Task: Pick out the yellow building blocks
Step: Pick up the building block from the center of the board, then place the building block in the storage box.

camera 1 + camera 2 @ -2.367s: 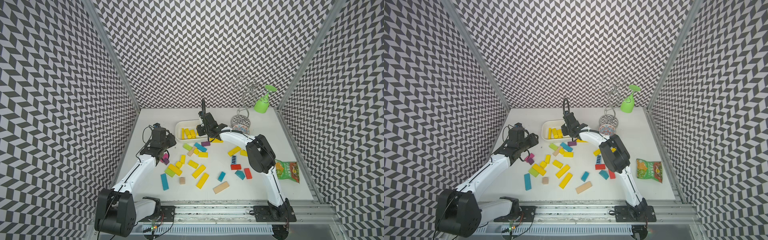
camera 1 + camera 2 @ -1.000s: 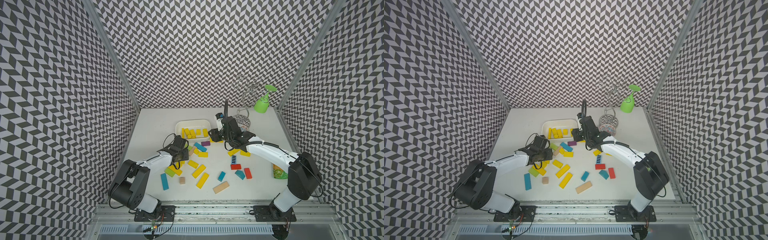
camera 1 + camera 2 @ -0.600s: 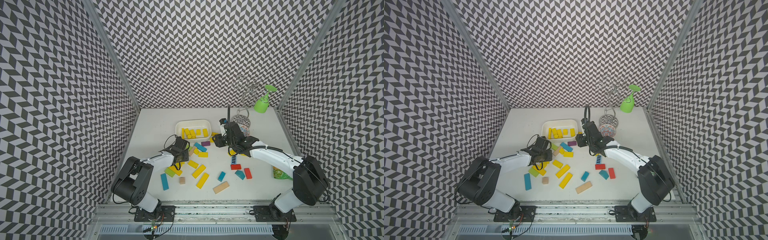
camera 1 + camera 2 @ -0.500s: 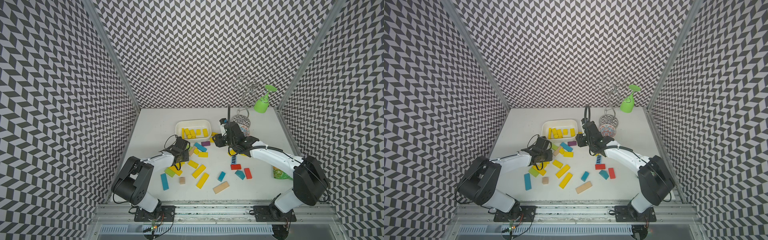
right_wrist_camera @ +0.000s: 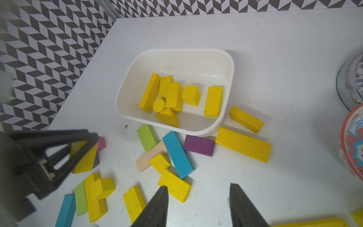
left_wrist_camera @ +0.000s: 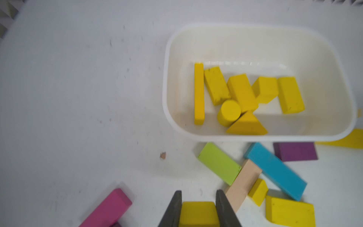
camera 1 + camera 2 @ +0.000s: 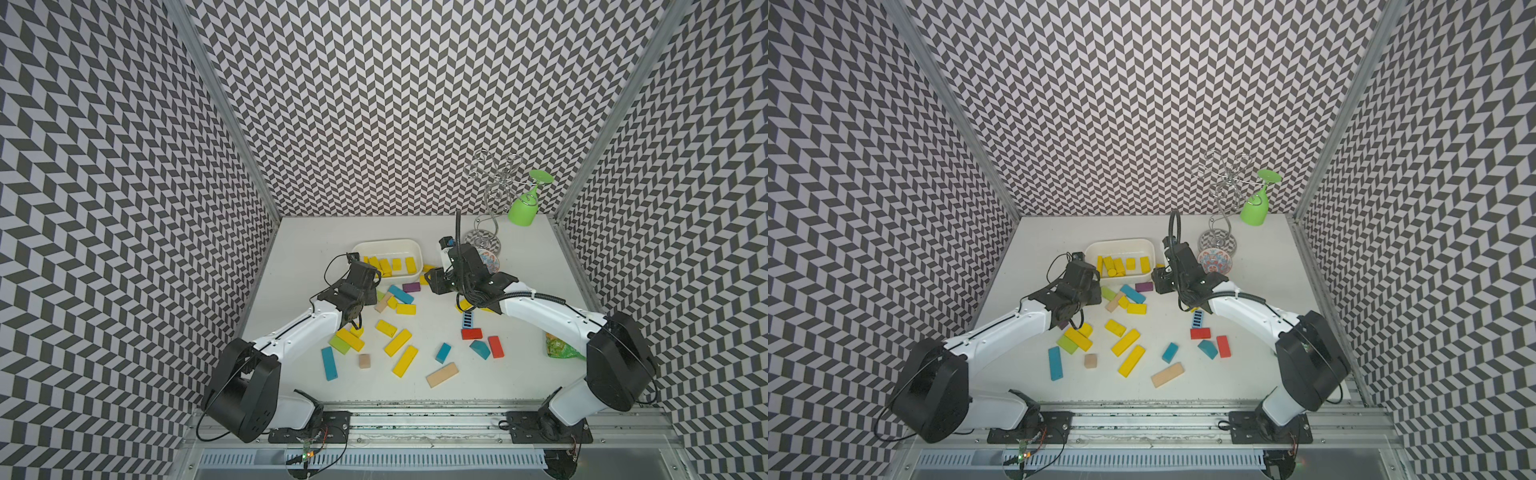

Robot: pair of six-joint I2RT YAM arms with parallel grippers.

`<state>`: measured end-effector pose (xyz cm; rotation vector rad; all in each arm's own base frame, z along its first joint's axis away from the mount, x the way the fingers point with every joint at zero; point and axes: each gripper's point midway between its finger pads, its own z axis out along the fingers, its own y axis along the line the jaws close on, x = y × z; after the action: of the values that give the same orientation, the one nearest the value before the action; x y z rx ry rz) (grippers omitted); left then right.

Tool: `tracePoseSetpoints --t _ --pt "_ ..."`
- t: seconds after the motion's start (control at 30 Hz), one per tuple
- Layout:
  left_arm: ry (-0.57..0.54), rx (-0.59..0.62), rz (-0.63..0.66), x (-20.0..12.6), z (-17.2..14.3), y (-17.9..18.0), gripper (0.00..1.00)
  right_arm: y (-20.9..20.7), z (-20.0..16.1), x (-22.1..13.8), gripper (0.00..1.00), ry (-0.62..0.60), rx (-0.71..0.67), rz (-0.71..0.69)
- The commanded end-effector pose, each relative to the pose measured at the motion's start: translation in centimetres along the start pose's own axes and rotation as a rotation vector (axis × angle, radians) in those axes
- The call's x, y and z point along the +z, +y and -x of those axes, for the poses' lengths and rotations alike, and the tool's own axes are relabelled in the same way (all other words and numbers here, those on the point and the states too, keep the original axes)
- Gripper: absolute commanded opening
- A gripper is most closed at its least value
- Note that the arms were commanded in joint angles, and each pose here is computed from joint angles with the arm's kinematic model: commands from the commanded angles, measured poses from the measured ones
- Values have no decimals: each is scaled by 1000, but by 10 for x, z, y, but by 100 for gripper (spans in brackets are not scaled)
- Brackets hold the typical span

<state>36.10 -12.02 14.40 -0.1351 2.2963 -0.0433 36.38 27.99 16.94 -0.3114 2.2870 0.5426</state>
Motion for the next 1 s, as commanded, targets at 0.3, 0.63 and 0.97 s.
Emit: tracePoseSetpoints --t 0.3,0.63,0.97 --pt "-94 -75 -47 48 73 -29 7 -2 12 -8 52 -43 14 -24" --pt "-7 -17 -4 123 62 -22 8 -14 9 -6 52 -36 22 -60" --pt "26 1 -12 151 56 -29 32 -20 12 0 52 -27 8 -69"
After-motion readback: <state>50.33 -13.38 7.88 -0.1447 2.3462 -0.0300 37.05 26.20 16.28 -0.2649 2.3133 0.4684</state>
